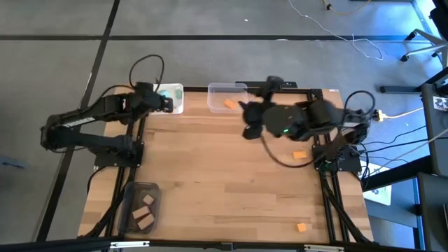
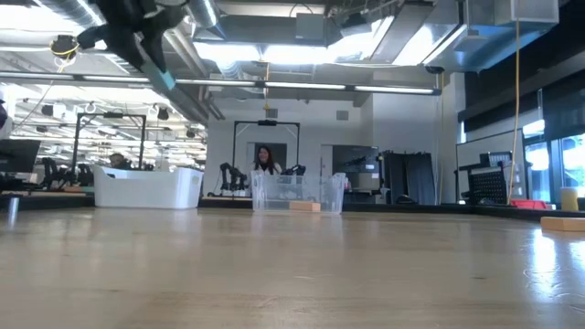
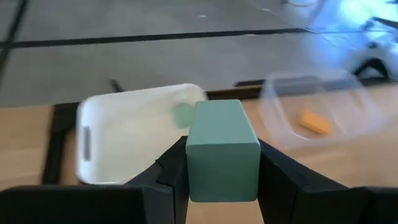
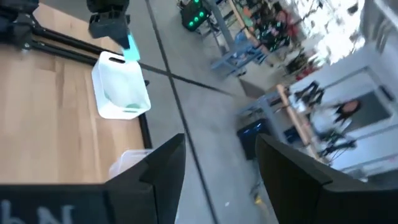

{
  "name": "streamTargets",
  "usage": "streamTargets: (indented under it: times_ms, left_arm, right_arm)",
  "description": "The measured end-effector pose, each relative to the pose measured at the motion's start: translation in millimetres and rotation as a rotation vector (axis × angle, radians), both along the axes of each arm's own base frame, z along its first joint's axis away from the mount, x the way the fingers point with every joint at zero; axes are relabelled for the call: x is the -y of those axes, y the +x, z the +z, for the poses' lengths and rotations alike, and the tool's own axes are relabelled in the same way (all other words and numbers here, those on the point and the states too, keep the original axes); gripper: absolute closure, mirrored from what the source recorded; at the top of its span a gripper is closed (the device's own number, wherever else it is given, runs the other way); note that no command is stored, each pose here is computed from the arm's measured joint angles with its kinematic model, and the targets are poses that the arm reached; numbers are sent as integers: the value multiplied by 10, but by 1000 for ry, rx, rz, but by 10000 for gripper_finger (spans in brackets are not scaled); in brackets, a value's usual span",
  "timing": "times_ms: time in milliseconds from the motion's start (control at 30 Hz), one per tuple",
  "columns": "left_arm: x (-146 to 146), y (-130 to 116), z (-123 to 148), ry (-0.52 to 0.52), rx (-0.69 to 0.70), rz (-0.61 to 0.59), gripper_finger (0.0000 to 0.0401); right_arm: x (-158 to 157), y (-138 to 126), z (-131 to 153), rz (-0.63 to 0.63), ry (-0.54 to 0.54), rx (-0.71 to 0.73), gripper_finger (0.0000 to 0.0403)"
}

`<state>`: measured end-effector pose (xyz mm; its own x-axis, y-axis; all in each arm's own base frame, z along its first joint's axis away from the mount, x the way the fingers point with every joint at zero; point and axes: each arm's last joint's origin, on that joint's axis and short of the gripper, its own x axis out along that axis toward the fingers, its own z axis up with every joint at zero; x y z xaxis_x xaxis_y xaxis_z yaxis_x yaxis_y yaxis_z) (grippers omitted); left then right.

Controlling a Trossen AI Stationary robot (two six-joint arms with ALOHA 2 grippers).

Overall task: Sort & place blocks by color
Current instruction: Put the blue block into the white bin

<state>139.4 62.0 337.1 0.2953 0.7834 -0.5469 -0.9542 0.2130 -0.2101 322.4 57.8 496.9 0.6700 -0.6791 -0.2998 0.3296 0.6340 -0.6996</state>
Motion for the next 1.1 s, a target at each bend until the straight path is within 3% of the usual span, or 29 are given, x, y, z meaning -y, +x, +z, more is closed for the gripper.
streamTargets:
  times_ms: [367, 600, 767, 1100]
  left_arm:
    - [-521, 105, -251, -178, -160, 70, 275]
    - [-891, 182, -542, -366, -236, 84, 275]
    - [-1182, 147, -781, -496, -288, 117, 275]
    - [-1517, 275, -1077, -513, -276, 128, 275]
  right_arm:
    - [89, -522, 54, 95, 244, -89, 205]
    - [114, -766, 49, 142, 401, -163, 205]
    - [136, -960, 131, 198, 513, -138, 205]
    - [195, -1213, 254, 213, 561, -65, 205]
